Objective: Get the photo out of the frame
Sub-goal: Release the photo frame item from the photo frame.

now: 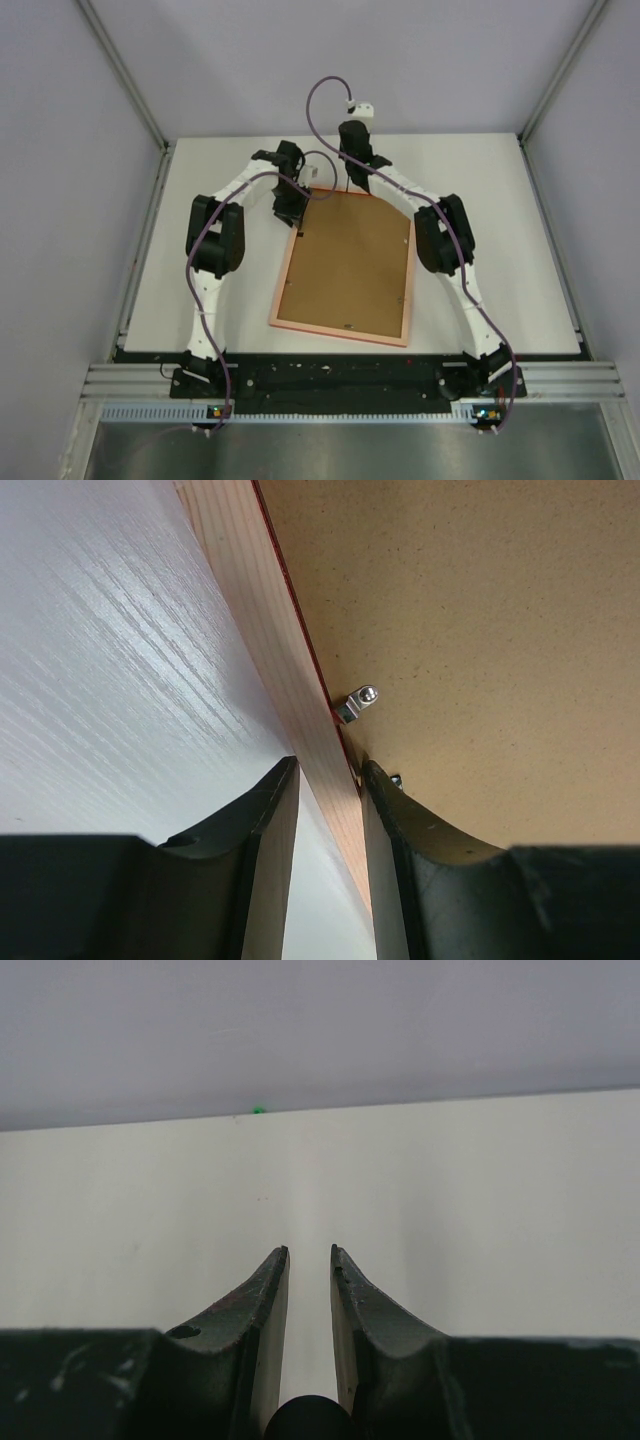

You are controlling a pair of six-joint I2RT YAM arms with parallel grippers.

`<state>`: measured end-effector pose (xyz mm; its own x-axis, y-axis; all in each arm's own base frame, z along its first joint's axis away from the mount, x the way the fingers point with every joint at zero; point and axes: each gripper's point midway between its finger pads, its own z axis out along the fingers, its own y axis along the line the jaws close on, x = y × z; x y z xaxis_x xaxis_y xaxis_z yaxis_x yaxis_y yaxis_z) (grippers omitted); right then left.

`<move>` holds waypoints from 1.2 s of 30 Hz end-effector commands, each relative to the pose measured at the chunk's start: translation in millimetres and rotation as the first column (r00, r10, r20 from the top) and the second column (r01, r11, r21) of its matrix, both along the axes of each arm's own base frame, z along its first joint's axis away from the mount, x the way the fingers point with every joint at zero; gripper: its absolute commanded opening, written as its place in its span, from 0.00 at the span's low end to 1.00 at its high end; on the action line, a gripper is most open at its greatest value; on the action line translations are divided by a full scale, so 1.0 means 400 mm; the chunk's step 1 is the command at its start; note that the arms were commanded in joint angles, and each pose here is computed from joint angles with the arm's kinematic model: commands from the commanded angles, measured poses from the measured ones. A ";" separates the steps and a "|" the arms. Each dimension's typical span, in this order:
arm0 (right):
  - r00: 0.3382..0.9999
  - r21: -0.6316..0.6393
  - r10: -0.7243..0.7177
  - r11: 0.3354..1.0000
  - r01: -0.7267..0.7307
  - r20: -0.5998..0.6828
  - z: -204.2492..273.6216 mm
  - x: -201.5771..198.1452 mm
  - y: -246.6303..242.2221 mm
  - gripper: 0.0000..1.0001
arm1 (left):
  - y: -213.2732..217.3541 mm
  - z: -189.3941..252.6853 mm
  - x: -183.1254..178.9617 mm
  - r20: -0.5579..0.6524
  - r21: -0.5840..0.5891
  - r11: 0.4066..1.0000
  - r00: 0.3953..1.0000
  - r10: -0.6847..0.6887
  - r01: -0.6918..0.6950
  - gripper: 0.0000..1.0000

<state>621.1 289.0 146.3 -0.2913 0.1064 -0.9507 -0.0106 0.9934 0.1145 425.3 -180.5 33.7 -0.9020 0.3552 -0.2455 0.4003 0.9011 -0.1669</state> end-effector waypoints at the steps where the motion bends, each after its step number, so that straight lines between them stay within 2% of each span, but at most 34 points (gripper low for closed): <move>1: 0.999 -0.001 -0.028 1.000 0.028 0.033 -0.001 -0.004 0.023 0.00 | -0.004 0.053 0.014 0.054 -0.021 1.000 0.998 0.008 -0.007 0.38; 27: 0.998 -0.030 -0.055 0.998 0.056 0.016 -0.028 -0.012 0.011 0.00 | -0.002 0.055 0.012 0.050 -0.030 0.999 0.999 0.015 -0.013 0.35; 36: 0.994 -0.050 -0.108 0.993 0.109 0.031 -0.016 -0.012 -0.014 0.00 | 0.023 0.042 0.016 0.055 0.017 0.999 0.997 0.048 -0.049 0.31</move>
<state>617.8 283.8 138.8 -0.2813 0.0948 -0.9549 0.0566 0.9950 0.0821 424.3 -180.2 32.8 -0.9107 0.3364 -0.2396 0.3807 0.9087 -0.1711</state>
